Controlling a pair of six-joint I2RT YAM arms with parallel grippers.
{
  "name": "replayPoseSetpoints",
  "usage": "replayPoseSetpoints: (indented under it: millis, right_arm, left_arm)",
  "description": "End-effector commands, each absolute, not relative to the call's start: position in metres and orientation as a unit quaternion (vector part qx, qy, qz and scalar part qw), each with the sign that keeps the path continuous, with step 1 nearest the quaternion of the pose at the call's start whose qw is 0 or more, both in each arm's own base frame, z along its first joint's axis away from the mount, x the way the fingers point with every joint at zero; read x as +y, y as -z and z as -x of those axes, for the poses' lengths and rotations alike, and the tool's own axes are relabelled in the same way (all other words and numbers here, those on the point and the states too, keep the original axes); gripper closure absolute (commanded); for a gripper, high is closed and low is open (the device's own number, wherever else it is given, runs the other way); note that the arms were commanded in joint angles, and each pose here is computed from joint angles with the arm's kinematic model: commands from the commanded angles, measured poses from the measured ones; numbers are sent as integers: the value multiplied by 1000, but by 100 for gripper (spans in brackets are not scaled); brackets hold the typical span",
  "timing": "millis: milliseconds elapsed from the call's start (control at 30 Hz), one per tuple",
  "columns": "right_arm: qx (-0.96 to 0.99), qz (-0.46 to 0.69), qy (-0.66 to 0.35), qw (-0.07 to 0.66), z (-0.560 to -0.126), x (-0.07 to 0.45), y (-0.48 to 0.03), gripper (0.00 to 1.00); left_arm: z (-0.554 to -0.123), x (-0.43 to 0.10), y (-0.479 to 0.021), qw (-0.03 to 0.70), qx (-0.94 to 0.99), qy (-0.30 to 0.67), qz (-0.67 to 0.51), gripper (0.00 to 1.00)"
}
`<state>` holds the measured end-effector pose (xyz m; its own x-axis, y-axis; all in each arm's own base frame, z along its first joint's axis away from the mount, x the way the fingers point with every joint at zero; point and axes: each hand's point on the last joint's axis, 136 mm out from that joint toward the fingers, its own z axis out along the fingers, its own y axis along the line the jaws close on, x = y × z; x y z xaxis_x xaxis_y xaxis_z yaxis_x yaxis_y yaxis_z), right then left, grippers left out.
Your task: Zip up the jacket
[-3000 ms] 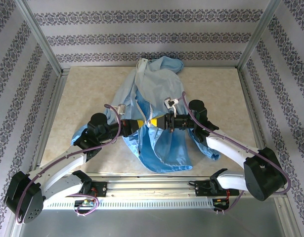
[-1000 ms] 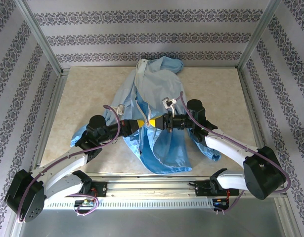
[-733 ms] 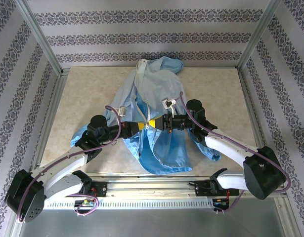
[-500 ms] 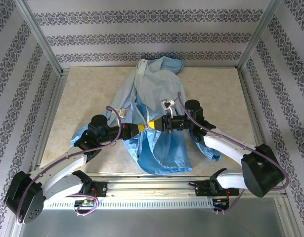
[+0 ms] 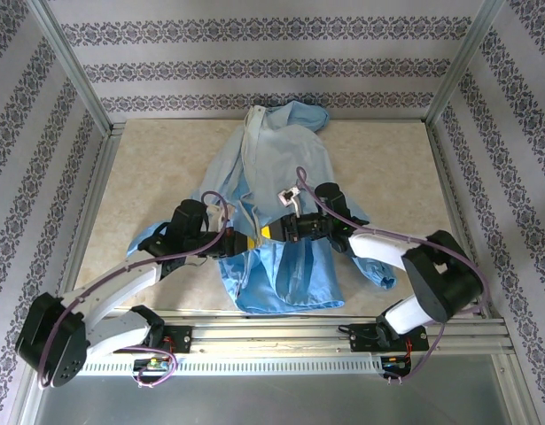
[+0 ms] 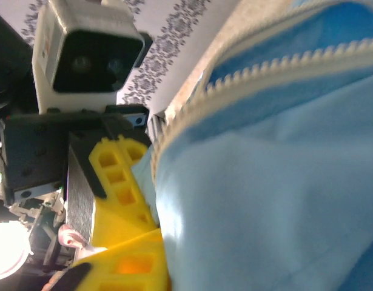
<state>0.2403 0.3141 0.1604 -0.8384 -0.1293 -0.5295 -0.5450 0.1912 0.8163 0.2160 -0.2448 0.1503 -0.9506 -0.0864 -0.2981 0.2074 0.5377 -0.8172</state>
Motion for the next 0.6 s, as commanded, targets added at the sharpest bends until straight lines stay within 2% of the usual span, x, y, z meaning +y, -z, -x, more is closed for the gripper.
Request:
replayPoseSetpoints:
  millis: [0, 133, 233, 400, 567]
  right_arm:
    - [743, 232, -593, 205, -252, 318, -164, 75]
    - [750, 235, -577, 220, -255, 314, -162, 55]
    - [754, 237, -567, 232, -255, 306, -166, 47]
    - [772, 255, -517, 270, -252, 288, -177, 39]
    - [803, 308, -421, 288, -236, 273, -179, 38]
  left_arm:
    - [-192, -239, -125, 65, 881, 469, -6, 100]
    - [-191, -237, -127, 62, 884, 464, 10, 100]
    - [-188, -235, -127, 48, 887, 458, 18, 100]
    - [-184, -232, -135, 38, 895, 444, 15, 100]
    - [-181, -228, -147, 39, 900, 433, 10, 100]
